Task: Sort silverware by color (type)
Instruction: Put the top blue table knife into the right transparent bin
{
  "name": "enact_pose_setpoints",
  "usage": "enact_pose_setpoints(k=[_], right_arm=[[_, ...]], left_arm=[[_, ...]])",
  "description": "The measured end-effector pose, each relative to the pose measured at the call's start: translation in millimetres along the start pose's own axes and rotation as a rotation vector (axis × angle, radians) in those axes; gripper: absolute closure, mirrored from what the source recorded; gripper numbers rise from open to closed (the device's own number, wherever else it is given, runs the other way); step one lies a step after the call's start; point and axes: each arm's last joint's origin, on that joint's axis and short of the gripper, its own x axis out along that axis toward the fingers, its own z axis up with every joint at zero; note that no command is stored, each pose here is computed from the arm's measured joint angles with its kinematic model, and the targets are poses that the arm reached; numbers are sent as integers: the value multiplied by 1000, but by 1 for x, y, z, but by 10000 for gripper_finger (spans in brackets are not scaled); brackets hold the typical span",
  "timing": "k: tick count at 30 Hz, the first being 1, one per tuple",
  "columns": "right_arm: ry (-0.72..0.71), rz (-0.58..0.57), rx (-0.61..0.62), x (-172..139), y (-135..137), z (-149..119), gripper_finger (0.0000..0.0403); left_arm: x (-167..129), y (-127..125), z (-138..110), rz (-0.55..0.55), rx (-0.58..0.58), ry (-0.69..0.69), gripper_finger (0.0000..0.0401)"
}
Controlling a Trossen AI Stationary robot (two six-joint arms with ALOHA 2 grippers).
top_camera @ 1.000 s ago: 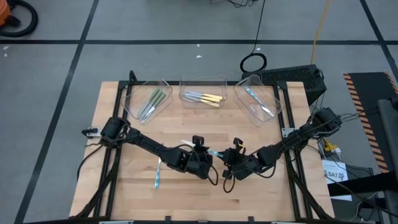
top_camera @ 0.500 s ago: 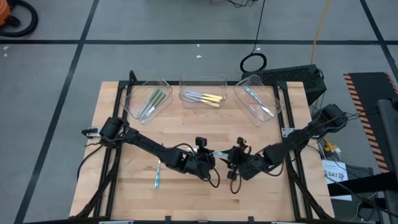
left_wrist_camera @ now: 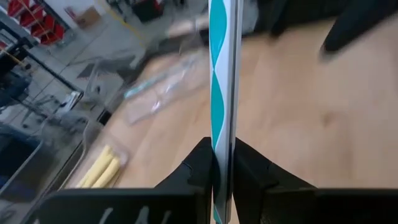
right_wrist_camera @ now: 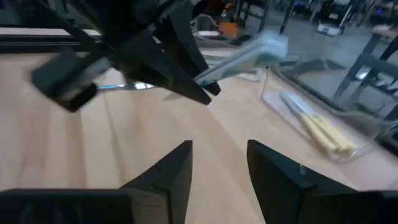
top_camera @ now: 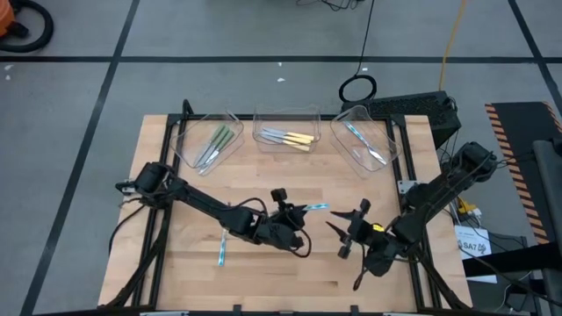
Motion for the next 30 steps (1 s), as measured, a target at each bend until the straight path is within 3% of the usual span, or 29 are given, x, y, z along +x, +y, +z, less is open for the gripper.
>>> enact_pose_setpoints(k=[8,18,23,30], right_arm=[[-125,61,13,-1,15,22,255],[-246,106,46,-5,20,47,254],[-301,244,34,-8,24,57,257],[-351,248,46,-10,23,64,309]], left_arm=[[-9,-12,13,-28,-89,-127,363],[-32,-27,30,-64,-63,-291,363],[-36,-28,33,-69,-74,-321,363],[-40,-31,36,-74,-84,-350,363]])
